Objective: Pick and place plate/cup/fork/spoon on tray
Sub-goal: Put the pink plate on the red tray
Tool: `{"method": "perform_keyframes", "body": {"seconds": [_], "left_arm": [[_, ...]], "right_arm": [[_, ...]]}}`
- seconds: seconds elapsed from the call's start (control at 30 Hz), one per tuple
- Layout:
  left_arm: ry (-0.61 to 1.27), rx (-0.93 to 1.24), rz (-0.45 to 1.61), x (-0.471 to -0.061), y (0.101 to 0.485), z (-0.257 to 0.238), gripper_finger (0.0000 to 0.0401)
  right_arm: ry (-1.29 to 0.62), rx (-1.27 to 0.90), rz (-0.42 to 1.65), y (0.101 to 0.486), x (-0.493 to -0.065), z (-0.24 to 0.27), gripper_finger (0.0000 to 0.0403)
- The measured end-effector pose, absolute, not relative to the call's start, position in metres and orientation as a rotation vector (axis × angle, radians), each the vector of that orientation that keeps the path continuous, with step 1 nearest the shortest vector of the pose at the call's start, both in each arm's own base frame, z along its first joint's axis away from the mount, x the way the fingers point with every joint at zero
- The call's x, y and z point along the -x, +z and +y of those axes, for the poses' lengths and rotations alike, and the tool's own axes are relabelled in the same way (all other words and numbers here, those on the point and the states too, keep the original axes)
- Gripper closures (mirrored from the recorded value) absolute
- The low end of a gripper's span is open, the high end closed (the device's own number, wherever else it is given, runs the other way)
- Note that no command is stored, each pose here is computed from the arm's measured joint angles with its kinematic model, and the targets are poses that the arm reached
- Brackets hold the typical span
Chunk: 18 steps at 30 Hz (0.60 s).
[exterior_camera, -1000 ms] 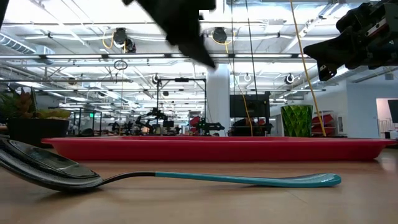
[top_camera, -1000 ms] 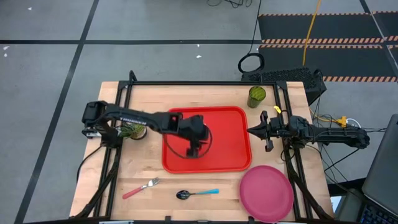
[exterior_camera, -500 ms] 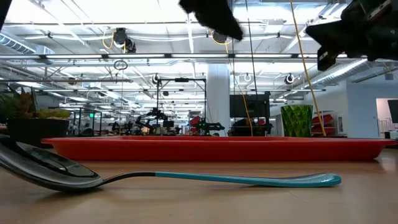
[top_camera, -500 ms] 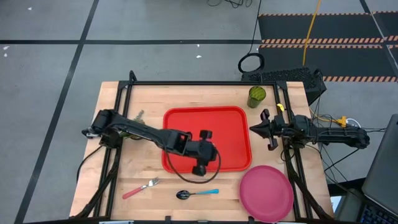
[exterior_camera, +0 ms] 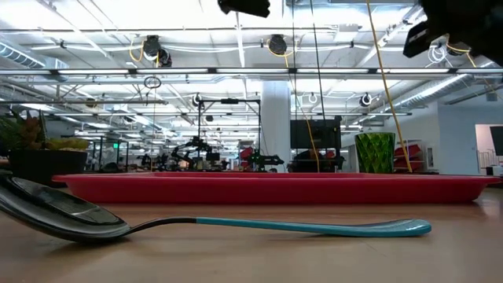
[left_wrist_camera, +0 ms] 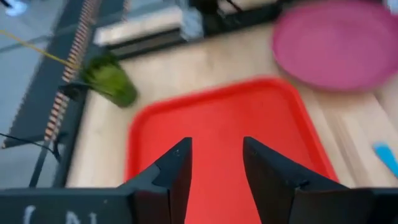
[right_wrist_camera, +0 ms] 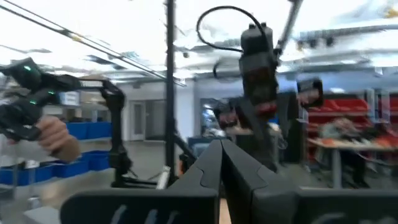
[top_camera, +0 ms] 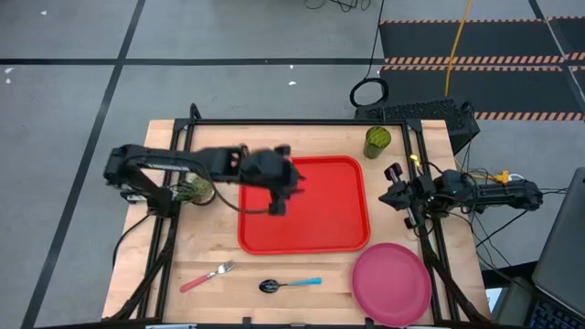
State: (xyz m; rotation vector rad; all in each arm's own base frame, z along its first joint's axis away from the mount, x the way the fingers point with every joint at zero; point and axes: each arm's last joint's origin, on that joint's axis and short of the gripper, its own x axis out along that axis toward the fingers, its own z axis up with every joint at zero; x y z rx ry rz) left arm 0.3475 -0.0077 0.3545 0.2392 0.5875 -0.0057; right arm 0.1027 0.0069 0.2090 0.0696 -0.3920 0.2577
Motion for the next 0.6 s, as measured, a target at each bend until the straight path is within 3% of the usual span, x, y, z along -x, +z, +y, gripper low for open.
{"method": "perform_keyframes", "body": {"seconds": [0.17, 0.33, 0.47, 0.6], "left_arm": [[0.021, -0.172, 0.392, -0.317, 0.35, 0.005, 0.0256], [0.045, -0.143, 0.23, -0.291, 0.341, 0.004, 0.0256], [0.051, -0.124, 0.131, -0.274, 0.336, 0.003, 0.0256], [0.053, -0.124, 0.098, -0.266, 0.33, 0.002, 0.0256]], "right_arm": [[0.255, -0.071, -0.397, 0.209, -0.103, 0.007, 0.0403], [0.244, -0.064, -0.57, 0.224, -0.096, 0.006, 0.0392], [0.239, -0.059, -0.571, 0.229, -0.097, 0.006, 0.0349], [0.212, -0.052, -0.6, 0.257, -0.102, 0.005, 0.0282]]}}
